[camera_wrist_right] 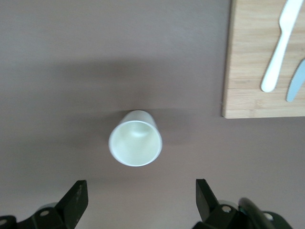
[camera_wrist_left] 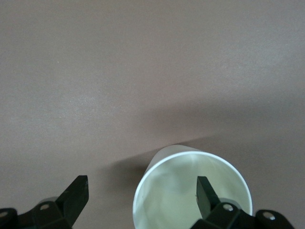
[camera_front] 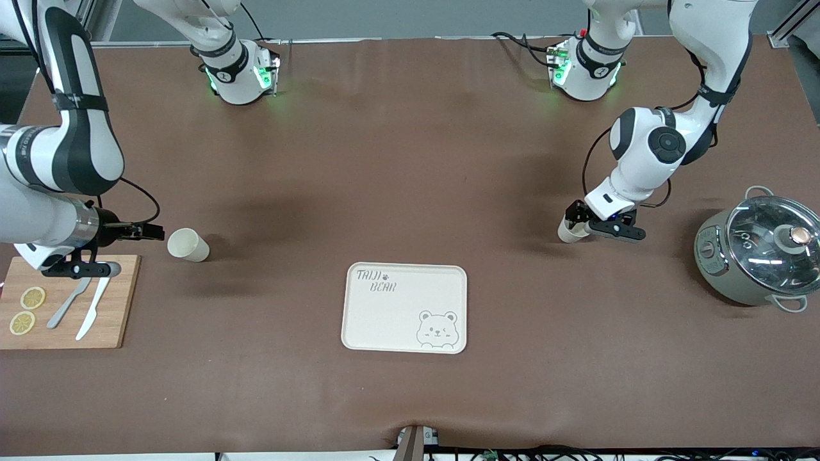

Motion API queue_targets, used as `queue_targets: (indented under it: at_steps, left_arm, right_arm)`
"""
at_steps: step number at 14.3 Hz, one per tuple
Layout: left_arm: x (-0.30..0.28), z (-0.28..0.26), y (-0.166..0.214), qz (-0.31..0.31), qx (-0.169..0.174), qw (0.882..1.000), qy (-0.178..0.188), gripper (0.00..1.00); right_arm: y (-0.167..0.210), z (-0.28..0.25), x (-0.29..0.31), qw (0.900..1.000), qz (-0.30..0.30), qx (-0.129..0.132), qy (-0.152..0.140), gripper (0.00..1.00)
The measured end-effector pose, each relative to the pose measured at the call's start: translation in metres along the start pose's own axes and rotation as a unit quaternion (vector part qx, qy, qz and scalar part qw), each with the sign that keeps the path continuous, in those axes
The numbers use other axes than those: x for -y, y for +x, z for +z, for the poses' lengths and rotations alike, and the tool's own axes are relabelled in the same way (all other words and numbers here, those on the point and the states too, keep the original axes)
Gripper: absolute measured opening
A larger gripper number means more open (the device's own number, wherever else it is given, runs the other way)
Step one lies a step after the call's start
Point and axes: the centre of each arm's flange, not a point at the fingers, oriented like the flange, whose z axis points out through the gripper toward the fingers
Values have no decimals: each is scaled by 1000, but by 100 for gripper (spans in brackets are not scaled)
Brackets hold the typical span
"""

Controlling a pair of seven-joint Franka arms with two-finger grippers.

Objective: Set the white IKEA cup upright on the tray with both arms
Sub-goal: 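Lift the cup with the left gripper while the right gripper grasps the other cup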

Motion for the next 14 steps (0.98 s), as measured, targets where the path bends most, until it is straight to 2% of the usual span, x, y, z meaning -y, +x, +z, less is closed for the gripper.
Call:
queue_targets:
  at_steps: [2, 3, 5, 6, 10, 11, 12, 13, 14]
  left_arm:
    - [1, 0, -1, -1, 1, 1000, 0, 100]
    - [2, 1, -1, -2, 1, 1000, 0, 93]
    - [8, 2, -4, -9, 3, 1000, 1, 74]
    - [10, 2, -5, -11, 4, 1000, 1, 62]
    - [12, 3, -7, -12, 6, 1000, 1, 23]
    - [12, 3, -7, -12, 6, 1000, 1, 14]
    - [11, 2, -6, -11, 3, 1000, 1, 5]
    - [9, -1, -5, -9, 1, 1000, 2, 4]
    - [10, -1, -5, -9, 0, 1000, 2, 4]
  right_arm:
    - [-2, 17, -13, 1000, 7, -10, -2, 100]
    - [-3, 28, -16, 1000, 9, -20, -2, 100]
    - [-5, 47, -17, 999, 9, -30, -2, 100]
    - [-6, 55, -16, 999, 9, -32, -1, 100]
    - [-4, 86, -14, 999, 7, -38, 0, 100]
    - [-4, 96, -13, 999, 6, -40, 0, 95]
    - [-5, 106, -12, 999, 6, -42, 0, 95]
    - [-7, 114, -11, 999, 5, -43, 1, 90]
    - [-8, 120, -11, 999, 4, -42, 1, 78]
